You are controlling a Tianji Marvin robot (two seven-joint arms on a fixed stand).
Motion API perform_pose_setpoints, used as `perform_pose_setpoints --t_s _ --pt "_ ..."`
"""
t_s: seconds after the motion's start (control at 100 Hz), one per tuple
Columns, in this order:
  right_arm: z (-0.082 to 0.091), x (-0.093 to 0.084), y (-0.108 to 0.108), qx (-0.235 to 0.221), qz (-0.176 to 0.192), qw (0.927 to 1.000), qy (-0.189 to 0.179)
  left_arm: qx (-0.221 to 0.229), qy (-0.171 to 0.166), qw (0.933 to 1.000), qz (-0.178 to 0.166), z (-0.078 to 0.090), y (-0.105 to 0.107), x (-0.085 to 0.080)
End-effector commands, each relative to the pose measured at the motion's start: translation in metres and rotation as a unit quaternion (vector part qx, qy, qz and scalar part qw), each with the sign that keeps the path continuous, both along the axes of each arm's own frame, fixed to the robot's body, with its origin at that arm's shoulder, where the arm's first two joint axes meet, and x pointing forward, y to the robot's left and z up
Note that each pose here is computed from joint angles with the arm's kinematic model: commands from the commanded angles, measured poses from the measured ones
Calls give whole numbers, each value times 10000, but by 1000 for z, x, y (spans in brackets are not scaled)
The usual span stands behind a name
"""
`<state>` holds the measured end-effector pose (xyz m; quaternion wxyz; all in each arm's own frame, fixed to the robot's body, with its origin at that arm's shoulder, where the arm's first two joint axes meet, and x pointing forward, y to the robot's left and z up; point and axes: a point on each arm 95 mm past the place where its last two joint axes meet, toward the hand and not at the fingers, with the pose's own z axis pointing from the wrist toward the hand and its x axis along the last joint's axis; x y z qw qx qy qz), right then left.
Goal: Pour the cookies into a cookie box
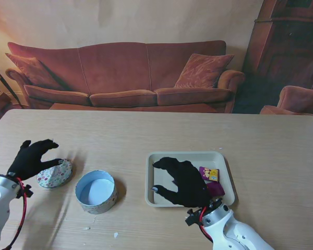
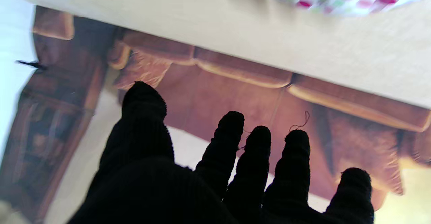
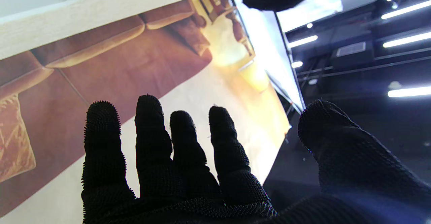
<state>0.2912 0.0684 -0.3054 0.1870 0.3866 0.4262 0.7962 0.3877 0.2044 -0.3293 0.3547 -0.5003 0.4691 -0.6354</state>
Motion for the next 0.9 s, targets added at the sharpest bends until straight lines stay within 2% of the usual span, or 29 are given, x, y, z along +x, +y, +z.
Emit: perform_pose_setpoints --t_s 0.0,0.07,0.14,0.22,0.27,0.35,0.47,0.62,0.74,0.89 --pt "2 -3 -1 -10 -48 10000 17 29 -122 9995 -276 10 -10 -12" --pt "6 -3 -6 -89 -193 9998 -65 88 -173 9985 -515 21 -17 -25" --pt "14 -5 -14 -319 -658 9973 -90 115 -249 9970 -726 30 -26 -36" --pt "24 -8 -27 -658 -1228 9902 -105 24 -401 9950 -914 40 -40 -45" --pt "28 -7 -37 -733 -1486 9861 -128 -50 -311 9939 -1061 46 -50 -50" --pt "34 -6 -53 -791 -1818 9801 -63 -62 -283 9912 -1291 55 -63 -55" --pt "36 -3 -80 -1132 -2192 9691 88 -112 -334 9861 -1623 65 -87 -62" --pt "26 0 -110 -1491 -2494 9562 358 -290 -335 9792 -1979 70 -116 -73" --pt "10 2 -130 -1880 -2715 9427 464 -405 -283 9750 -2168 69 -133 -81" --pt "-15 5 -147 -2211 -2866 9295 712 -603 -342 9714 -2270 63 -151 -88"
